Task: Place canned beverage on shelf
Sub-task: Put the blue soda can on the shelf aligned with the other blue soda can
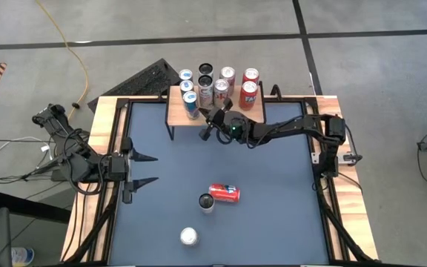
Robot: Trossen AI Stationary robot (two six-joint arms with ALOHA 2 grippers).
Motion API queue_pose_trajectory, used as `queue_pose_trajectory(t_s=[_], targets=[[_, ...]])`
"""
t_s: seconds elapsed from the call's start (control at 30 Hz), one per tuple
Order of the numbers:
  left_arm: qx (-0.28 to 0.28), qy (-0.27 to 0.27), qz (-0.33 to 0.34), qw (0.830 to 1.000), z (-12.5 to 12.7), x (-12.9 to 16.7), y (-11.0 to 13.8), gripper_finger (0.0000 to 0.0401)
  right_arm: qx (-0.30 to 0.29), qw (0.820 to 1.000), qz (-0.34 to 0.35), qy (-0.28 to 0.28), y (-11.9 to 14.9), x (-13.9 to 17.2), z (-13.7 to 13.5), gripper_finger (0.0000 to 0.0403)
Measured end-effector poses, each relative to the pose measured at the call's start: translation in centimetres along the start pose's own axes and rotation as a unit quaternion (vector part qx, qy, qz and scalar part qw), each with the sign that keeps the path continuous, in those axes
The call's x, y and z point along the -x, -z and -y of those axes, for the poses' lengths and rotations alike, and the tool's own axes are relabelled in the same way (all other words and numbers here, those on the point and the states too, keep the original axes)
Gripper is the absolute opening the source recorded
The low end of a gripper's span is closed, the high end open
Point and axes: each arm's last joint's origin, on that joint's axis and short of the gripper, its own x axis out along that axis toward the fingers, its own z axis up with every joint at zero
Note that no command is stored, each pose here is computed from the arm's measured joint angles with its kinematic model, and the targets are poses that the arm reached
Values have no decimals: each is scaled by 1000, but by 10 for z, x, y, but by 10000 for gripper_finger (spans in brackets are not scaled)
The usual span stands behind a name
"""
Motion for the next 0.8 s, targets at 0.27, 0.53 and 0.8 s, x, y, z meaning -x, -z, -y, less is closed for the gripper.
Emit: queue_pose_trajectory(t_s=[0.27,0.53,0.8], targets=[[8,0,0,1000,0,0,0,257,8,1000,-16,19,21,-14,-12,0],[4,0,-3,1000,0,0,1,257,23,999,-24,20,14,-16,-22,0],[0,0,-10,1000,0,0,3,257,16,999,-33,27,15,-20,-12,0]])
